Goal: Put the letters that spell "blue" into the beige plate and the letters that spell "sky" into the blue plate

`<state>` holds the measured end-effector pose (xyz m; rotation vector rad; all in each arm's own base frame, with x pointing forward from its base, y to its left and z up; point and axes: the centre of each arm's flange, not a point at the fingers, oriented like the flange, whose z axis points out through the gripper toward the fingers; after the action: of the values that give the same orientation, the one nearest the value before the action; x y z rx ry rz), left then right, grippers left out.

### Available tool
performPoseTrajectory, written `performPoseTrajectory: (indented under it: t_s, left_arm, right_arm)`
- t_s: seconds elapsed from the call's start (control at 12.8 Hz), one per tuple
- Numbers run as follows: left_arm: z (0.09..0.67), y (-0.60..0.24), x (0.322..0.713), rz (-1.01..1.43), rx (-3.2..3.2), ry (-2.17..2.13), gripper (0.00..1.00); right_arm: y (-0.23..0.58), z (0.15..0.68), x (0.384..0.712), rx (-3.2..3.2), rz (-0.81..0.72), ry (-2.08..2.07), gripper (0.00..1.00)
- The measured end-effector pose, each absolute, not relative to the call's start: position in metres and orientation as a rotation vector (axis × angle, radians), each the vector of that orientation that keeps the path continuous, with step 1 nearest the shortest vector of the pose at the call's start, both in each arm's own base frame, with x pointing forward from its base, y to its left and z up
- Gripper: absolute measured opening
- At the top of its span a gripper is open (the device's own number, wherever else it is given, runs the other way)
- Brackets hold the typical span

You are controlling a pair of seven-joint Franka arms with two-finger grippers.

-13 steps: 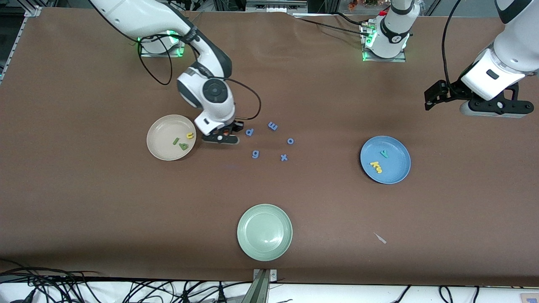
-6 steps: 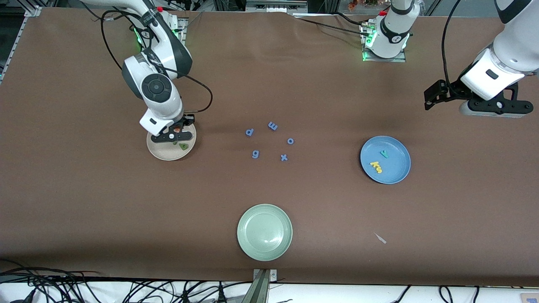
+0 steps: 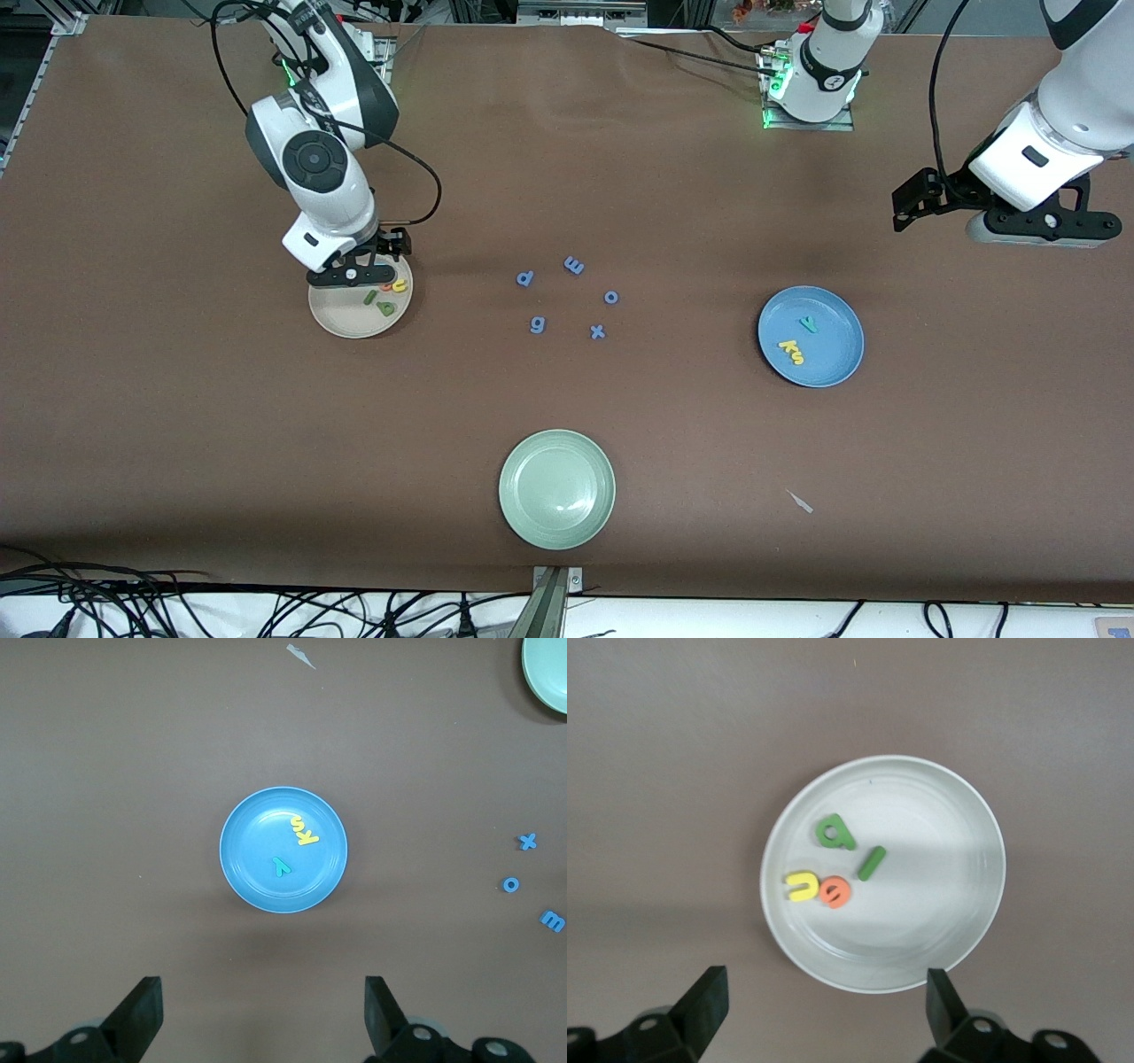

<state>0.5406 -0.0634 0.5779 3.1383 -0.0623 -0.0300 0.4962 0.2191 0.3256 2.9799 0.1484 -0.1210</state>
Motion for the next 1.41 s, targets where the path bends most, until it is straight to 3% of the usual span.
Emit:
performPoseTrajectory:
  t_s: [0.39, 0.63, 1.02, 1.41]
  left_arm:
    - [0.578, -0.064, 0.54, -0.03, 3.138, -0.064, 1.0]
    - [0.578, -0.064, 0.54, -0.03, 3.138, -0.065, 1.0]
    - [0.578, -0.065, 0.54, -0.03, 3.138, -0.066, 1.0]
    - [0.578, -0.065, 0.54, -0.03, 3.138, -0.066, 1.0]
  right_arm:
    - [0.213, 0.459, 0.525, 2.982, -0.088, 0.022, 1.0]
    - [0.159, 0.527, 0.542, 3.036, -0.08, -0.011, 1.0]
    - [0.043, 0.563, 0.564, 3.064, -0.075, -0.021, 1.0]
    - [0.049, 0.567, 0.563, 3.079, -0.07, 0.002, 1.0]
